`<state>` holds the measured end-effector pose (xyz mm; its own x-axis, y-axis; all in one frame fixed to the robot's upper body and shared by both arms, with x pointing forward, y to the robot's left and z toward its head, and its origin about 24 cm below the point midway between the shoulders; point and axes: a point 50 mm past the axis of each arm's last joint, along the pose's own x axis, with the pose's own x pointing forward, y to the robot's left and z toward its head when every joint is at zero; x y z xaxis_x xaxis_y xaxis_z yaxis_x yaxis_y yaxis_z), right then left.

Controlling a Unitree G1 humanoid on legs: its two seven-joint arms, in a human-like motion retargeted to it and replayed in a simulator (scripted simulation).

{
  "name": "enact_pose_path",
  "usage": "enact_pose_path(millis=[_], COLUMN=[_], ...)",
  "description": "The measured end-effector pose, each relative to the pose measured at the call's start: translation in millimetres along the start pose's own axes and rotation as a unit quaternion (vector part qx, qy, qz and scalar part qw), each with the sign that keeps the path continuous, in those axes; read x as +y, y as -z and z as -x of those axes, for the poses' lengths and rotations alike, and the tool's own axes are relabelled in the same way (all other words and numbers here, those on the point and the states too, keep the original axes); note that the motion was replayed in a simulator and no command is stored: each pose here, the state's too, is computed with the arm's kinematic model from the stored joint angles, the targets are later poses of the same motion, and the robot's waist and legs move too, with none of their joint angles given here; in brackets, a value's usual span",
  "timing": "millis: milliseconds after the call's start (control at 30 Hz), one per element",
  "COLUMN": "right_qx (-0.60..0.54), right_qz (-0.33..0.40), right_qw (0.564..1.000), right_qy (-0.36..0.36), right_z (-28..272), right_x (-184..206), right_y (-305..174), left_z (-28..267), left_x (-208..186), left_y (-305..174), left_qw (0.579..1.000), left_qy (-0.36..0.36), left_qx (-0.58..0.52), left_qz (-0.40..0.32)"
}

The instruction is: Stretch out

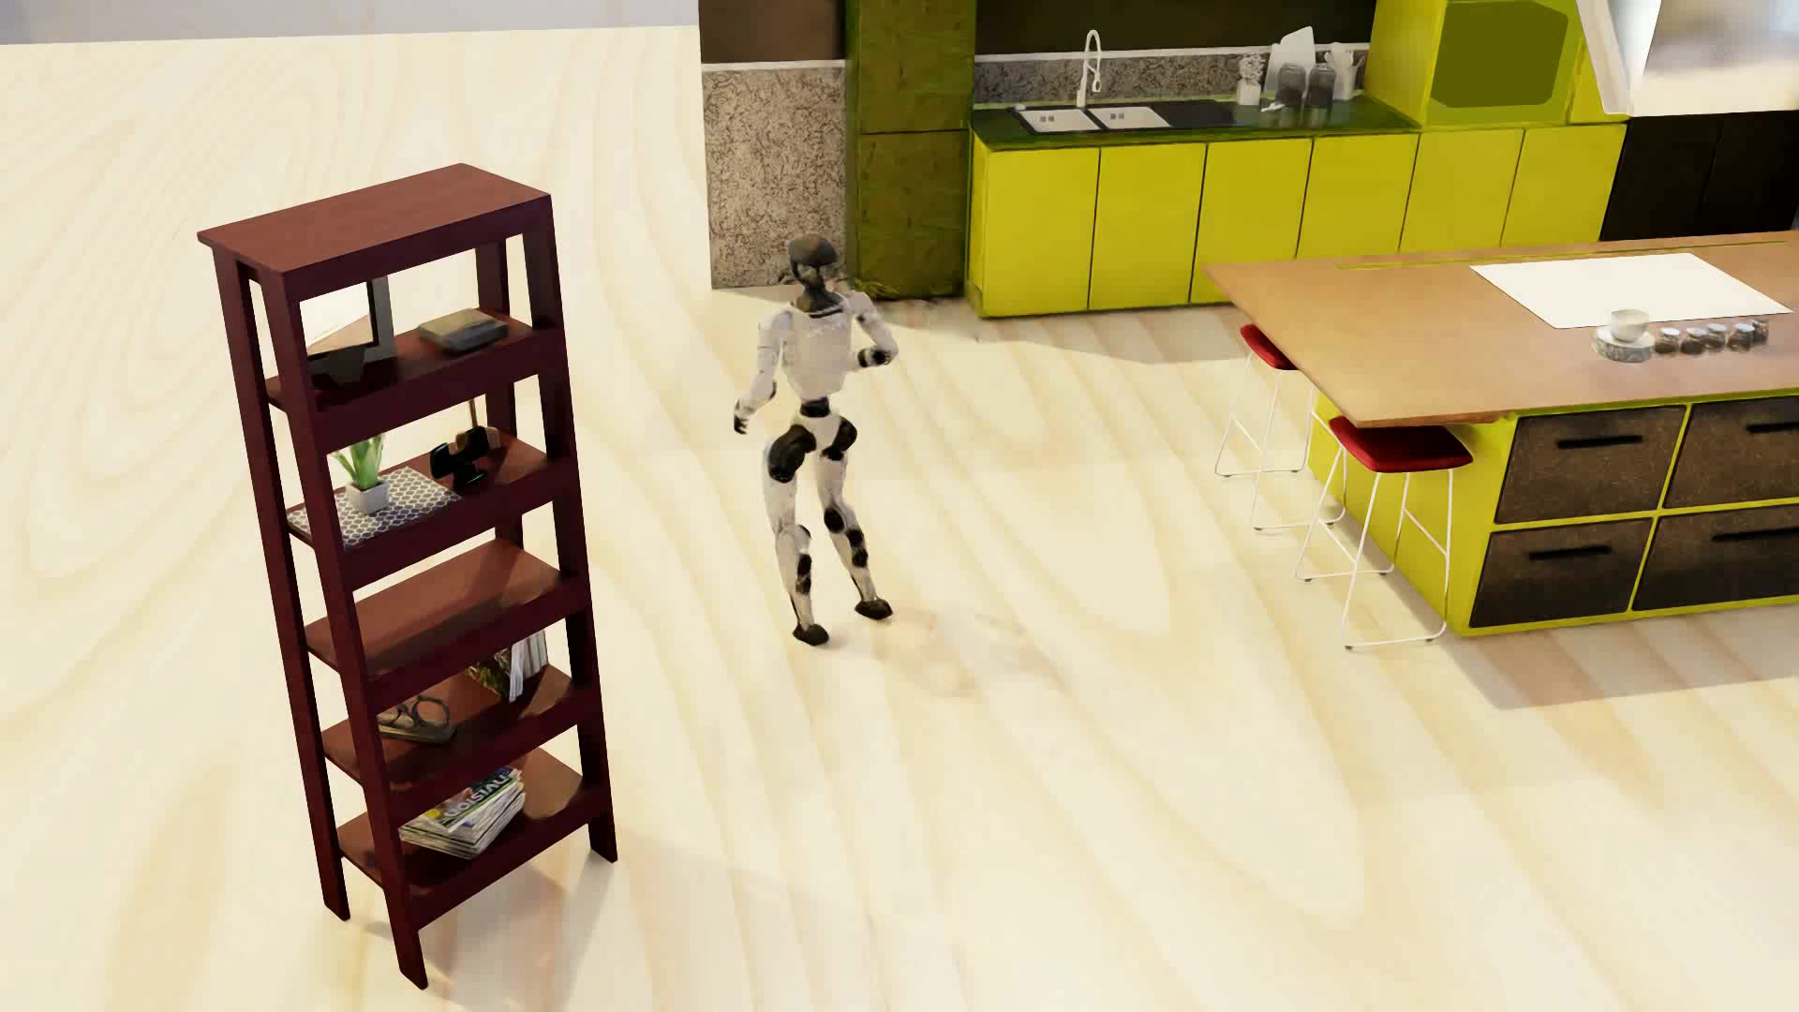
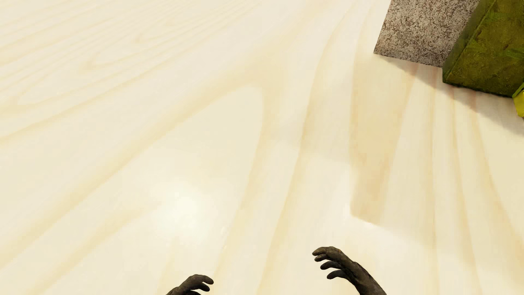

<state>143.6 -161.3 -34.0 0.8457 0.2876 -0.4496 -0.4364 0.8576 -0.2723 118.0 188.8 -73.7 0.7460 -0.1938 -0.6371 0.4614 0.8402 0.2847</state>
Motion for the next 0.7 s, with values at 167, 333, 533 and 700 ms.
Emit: enact_pose_path(millis=[167,333,533,700], right_qx=[-0.182,-0.261,0.095,0.197], right_qz=[0.077,0.287,0.455,0.402], right_qw=[0.976,0.909,0.824,0.792], right_qy=[0.089,0.153,0.324,0.415], right_z=[-15,-64,-55,4], right_x=[-66,-153,-304,-355], right_y=[-93,-222,-228,-206], left_z=[10,12,13,36], left_x=[-19,-2,49,59], left_y=[70,99,109,130], left_qw=[0.988,0.971,0.942,0.929], left_qy=[0.022,0.044,0.044,0.025], left_qx=[0.154,0.229,0.281,0.332], left_qz=[0.014,-0.059,-0.176,-0.163])
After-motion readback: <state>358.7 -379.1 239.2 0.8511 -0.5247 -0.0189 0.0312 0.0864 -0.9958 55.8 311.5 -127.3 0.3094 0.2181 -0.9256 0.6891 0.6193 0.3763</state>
